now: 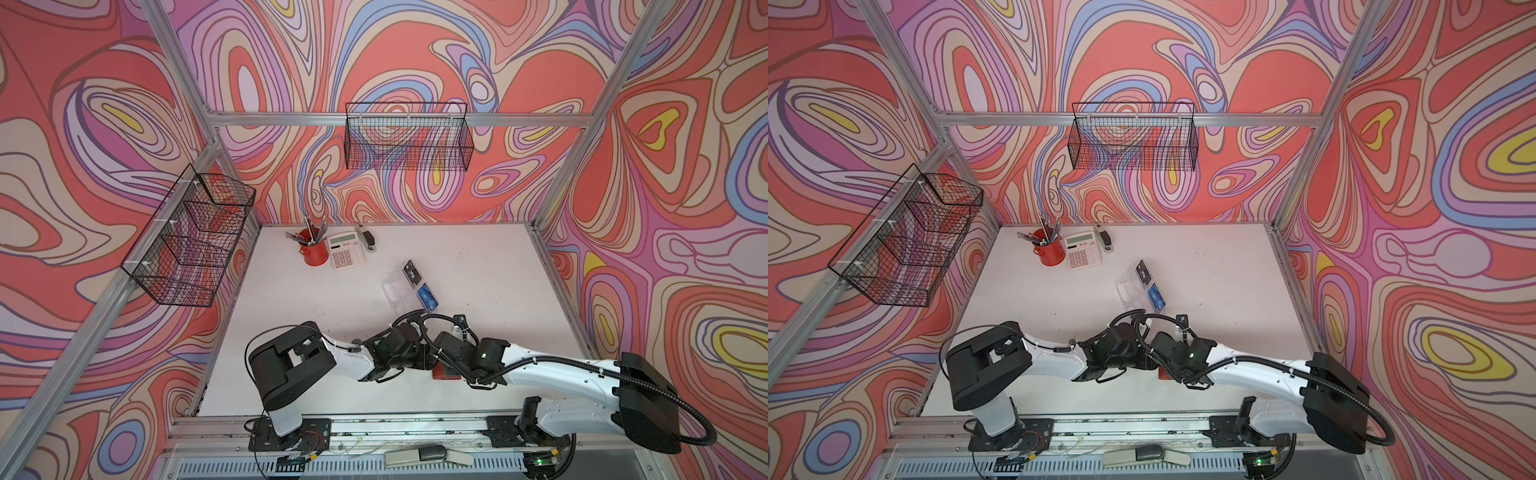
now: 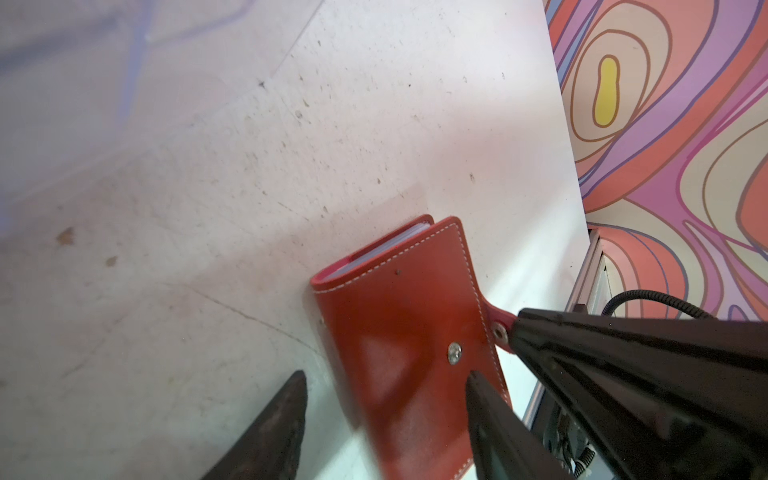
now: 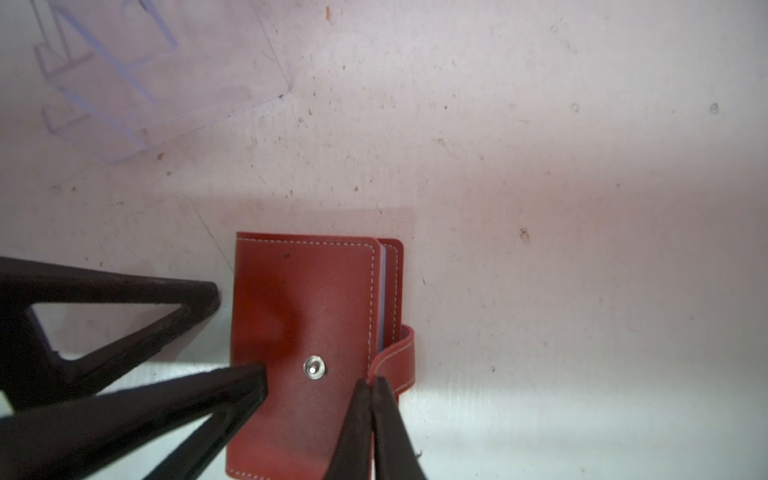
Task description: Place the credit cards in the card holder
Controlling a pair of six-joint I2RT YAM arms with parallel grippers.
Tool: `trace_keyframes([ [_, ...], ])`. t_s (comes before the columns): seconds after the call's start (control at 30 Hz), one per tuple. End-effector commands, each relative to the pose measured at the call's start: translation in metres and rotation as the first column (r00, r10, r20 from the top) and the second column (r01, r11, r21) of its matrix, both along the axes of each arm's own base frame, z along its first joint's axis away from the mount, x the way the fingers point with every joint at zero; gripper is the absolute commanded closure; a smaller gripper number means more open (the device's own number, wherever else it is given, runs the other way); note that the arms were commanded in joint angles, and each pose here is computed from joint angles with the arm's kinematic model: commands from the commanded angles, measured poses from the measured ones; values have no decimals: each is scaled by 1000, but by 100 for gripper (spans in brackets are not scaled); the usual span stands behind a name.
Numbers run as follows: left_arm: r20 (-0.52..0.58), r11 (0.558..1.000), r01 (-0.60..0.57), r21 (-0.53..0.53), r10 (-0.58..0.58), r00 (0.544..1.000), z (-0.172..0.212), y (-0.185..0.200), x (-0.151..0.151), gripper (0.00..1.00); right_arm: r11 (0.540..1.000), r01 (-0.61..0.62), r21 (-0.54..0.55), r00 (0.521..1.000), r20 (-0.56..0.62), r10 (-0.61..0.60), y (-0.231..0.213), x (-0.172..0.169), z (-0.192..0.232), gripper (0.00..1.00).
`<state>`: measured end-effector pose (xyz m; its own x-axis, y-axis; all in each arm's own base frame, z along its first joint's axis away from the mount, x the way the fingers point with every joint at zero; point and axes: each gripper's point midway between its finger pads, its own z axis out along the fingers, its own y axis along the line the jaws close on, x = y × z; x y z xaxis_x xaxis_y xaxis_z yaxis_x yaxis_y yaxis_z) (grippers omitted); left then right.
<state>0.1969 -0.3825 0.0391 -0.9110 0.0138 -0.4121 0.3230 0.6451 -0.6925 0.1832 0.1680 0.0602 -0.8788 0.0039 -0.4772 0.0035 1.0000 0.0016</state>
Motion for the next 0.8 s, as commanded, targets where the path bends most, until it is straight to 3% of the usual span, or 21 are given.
trace_keyframes([
  [0.0, -42, 995, -4, 103, 8, 999, -28, 14, -6, 37, 1000, 9, 2, 1000, 11, -9, -1, 0, 5, 100],
  [0.4, -56, 992, -8, 125, 15, 998, -34, 16, -7, 37, 999, -16, 36, 1000, 15, 16, 10, 2, 6, 100],
  [0.63, -77, 986, -27, 167, 40, 996, -46, 22, -7, 54, 997, -47, 60, 999, 5, 46, 21, 4, 1, 100],
  [0.77, -90, 978, -43, 206, 63, 994, -54, 28, -7, 54, 996, -50, 70, 999, 2, 50, 23, 3, -4, 100],
])
